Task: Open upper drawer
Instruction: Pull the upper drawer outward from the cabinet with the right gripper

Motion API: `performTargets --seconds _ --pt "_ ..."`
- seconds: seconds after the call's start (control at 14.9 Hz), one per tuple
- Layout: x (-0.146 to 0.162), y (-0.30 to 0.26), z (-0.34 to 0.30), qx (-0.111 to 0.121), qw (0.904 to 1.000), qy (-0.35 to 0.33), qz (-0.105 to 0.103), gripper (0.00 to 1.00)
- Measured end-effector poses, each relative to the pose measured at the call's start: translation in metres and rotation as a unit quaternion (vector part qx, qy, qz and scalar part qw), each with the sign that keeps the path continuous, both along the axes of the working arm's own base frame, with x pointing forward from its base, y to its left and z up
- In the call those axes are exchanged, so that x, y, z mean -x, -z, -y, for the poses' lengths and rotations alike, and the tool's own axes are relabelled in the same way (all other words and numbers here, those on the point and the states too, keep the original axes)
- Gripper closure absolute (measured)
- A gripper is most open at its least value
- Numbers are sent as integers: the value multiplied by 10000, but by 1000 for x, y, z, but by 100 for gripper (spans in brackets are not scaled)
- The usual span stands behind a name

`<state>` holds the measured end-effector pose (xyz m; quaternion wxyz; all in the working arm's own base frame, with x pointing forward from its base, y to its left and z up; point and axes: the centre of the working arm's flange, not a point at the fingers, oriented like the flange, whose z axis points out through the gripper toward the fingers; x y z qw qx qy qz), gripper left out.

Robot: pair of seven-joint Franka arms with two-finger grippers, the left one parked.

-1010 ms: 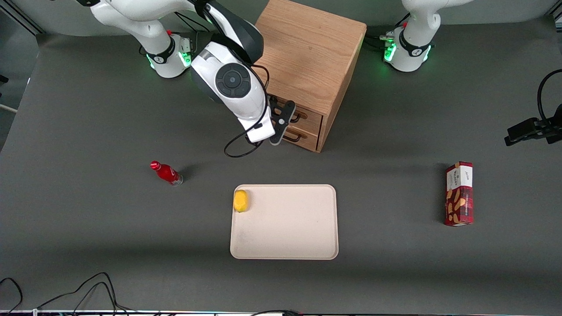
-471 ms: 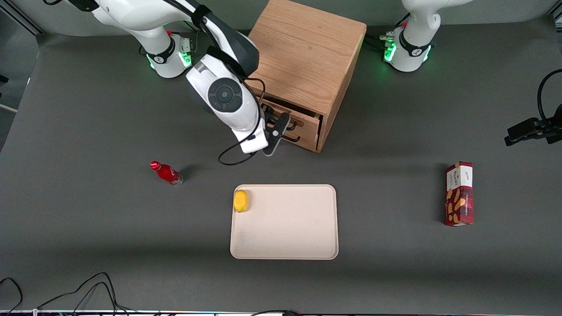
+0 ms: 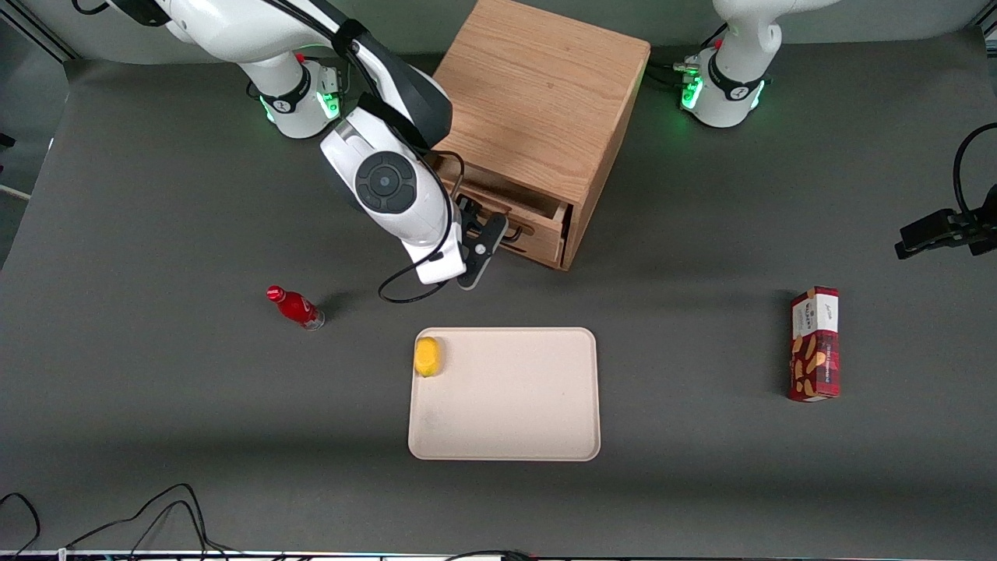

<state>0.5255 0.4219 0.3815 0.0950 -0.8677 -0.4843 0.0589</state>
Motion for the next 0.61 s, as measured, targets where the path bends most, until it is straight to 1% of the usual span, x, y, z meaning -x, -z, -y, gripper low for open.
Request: performTargets --seconds 0.2,0.61 --pt "-12 2 6 -44 9999 98 -6 0" --pt "-28 2 20 -94 9997 209 8 0"
